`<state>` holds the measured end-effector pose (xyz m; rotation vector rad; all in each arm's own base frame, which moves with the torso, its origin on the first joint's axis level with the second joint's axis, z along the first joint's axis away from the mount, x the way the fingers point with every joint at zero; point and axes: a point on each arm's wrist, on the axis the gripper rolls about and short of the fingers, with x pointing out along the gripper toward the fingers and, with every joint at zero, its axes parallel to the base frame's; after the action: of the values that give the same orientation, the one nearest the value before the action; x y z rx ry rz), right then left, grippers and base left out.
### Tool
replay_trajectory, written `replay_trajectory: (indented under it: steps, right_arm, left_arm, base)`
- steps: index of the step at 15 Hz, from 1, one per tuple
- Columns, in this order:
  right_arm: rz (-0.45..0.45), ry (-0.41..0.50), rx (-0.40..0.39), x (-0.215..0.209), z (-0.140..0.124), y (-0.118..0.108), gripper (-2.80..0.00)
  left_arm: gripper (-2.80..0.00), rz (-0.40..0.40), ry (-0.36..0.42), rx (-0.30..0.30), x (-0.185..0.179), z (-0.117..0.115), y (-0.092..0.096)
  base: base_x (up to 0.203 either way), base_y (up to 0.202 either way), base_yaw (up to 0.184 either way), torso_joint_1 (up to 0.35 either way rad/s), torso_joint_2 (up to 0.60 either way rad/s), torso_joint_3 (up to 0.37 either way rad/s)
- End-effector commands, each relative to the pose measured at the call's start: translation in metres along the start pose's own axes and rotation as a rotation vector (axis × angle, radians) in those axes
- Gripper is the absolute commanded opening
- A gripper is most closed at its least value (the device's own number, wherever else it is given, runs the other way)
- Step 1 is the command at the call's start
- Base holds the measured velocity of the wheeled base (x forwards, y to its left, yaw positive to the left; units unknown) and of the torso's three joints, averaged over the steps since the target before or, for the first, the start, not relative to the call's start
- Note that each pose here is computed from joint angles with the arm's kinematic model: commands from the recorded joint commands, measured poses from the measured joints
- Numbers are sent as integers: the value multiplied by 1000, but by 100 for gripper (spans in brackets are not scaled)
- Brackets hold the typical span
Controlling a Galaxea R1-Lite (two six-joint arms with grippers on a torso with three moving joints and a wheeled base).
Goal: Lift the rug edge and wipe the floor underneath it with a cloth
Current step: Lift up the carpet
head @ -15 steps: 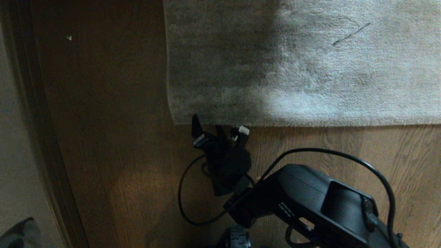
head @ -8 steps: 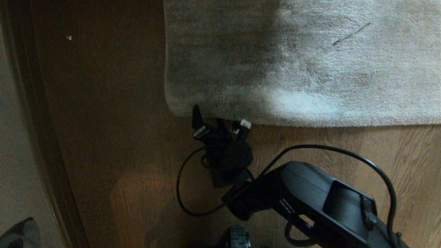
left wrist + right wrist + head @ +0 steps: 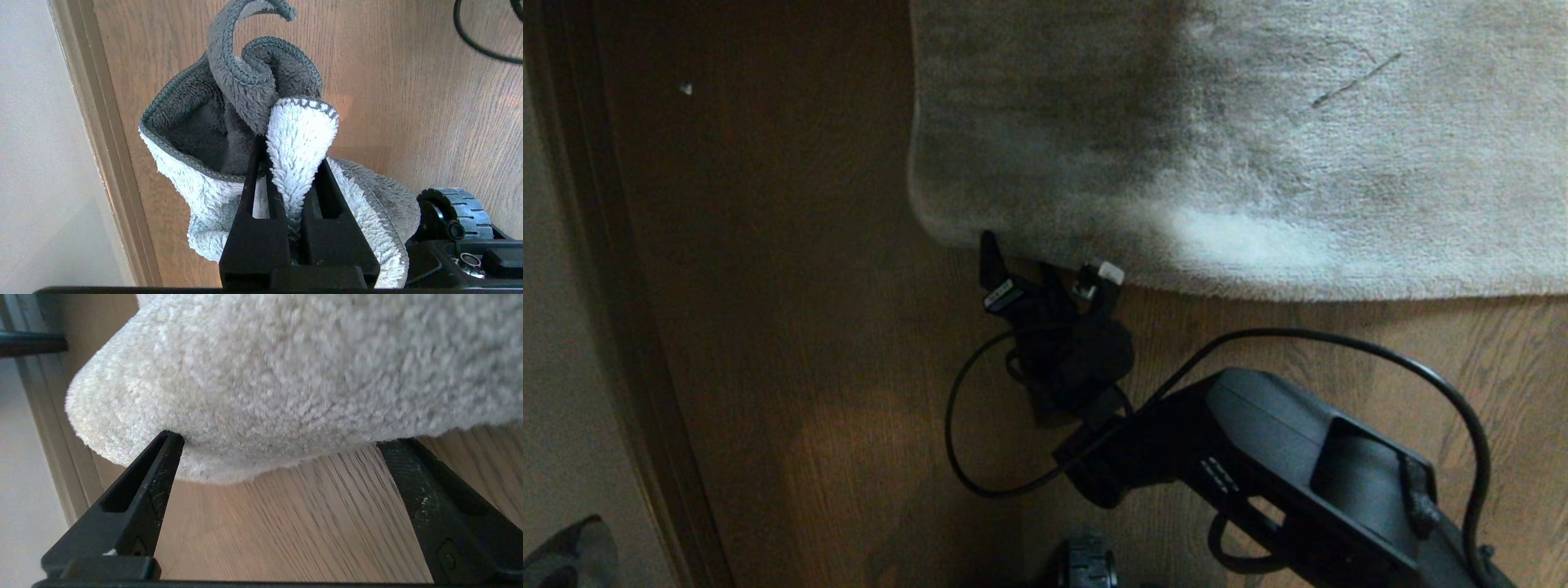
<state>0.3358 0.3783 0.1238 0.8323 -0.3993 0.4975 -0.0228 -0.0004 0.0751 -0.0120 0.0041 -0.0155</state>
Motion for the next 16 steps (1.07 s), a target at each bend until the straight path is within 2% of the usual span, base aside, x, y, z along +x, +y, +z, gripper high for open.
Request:
replay_trajectory:
  steps: [1,5,12,16]
  right_arm:
    - [25,-49,7,4,14,6,0]
    - [17,-68,-33,10,23,2,0]
    - [-37,-76,-92,18,62,-17,0]
    - [-42,-70,-95,14,64,-18,0]
  left_arm:
    - [-280,0,-1,0,0,0,0]
    - [-280,0,-1,0,0,0,0]
    - [-280,0,0,0,0,0,0]
    - [-280,0,-1,0,0,0,0]
  base:
    - [0,0,0,0,0,0]
    - [0,0,0,0,0,0]
    - [0,0,0,0,0,0]
    - [0,0,0,0,0,0]
